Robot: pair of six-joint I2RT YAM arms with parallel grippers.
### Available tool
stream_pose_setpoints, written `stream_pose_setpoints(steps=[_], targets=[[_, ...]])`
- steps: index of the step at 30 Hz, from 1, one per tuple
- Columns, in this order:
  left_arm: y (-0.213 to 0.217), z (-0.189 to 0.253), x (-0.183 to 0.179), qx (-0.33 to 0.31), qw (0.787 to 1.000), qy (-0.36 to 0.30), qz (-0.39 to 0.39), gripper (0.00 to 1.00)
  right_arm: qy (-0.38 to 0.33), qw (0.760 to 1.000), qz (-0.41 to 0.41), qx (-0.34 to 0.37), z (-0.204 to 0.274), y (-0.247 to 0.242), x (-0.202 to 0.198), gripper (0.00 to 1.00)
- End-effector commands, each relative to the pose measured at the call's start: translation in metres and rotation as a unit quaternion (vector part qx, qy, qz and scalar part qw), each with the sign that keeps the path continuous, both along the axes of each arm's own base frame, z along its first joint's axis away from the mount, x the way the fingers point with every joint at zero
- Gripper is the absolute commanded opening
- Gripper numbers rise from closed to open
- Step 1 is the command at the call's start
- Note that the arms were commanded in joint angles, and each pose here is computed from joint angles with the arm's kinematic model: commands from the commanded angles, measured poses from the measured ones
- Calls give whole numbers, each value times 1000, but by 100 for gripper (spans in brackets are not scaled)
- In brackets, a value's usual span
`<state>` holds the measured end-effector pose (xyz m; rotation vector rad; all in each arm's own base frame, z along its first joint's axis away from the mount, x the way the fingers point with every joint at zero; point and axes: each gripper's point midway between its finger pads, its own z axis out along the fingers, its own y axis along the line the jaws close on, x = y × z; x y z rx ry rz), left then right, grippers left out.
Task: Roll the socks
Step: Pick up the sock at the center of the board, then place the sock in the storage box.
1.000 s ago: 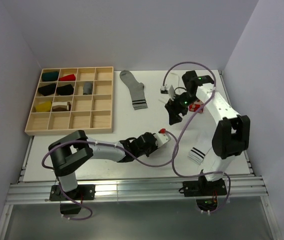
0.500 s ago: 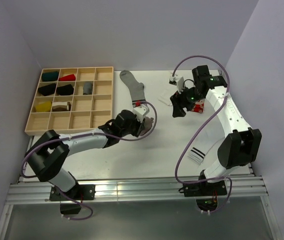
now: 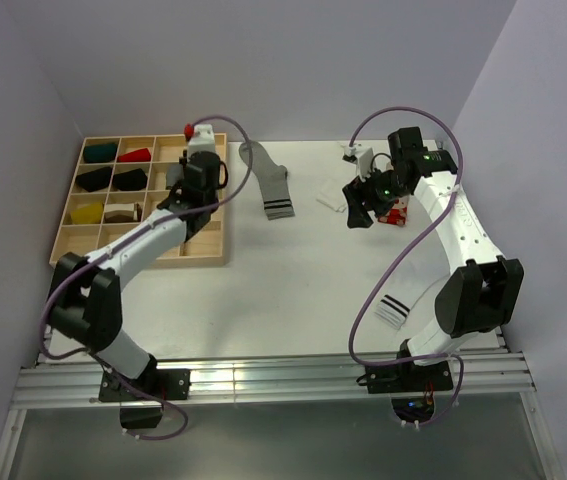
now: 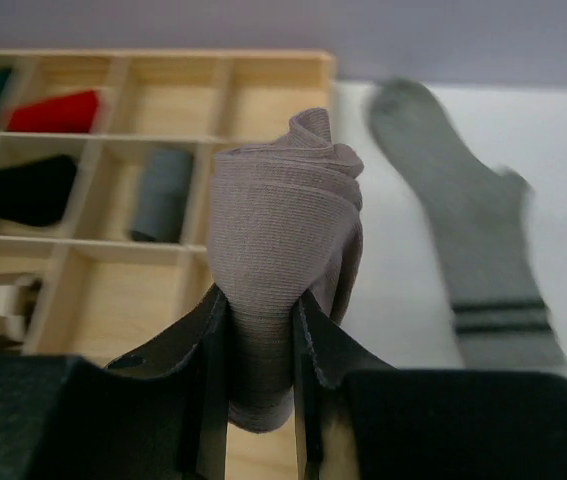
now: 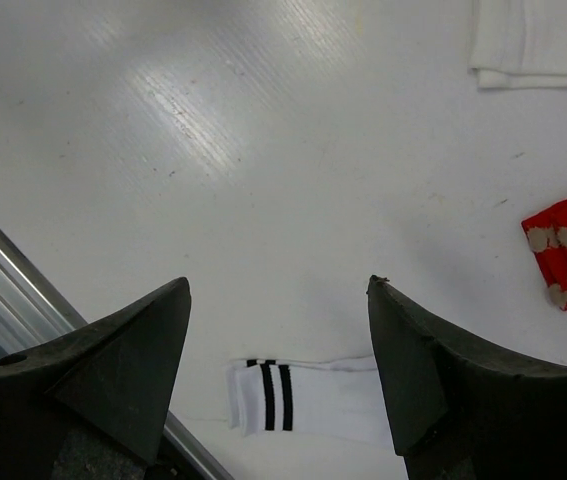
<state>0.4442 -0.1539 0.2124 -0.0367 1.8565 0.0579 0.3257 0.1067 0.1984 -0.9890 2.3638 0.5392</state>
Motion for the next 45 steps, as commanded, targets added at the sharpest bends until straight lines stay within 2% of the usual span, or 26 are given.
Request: stream_pose_setpoints(steps=[1,3,4,5,6,8,9,13,21,33,42,45], targets=[[55,29,25,58,985,-33,161,0,-43,999,-13,6,22,-1,12,79],[64,13,39,105,976,-16,191,0,-43,999,-14,6,22,-2,12,79],[70,28,46,125,966,-26,224,0,-42,999,-14,5,22,-2,12,79],[74,4,54,165,957,5,239,0,-40,999,-14,5,21,-2,12,79],[76,1,59,176,951,9,253,0,-38,999,-14,4,21,-2,11,79],[80,8,71,208,940,14,270,0,-34,999,-13,3,19,-2,10,79],[79,-8,78,226,936,29,270,0,-33,999,-13,2,18,-2,9,79],[81,-19,93,281,916,46,282,0,-25,1000,-11,0,12,-3,7,79],[75,-66,101,326,907,91,251,0,-8,1000,-9,3,0,-1,4,79],[62,-131,109,334,908,155,201,0,1,1000,-7,0,-10,-2,-2,79],[33,-159,123,234,943,190,138,0,-5,1000,-12,-12,-14,-8,-8,79],[32,-165,124,206,948,205,127,0,-3,1000,-11,-13,-16,-8,-10,79]])
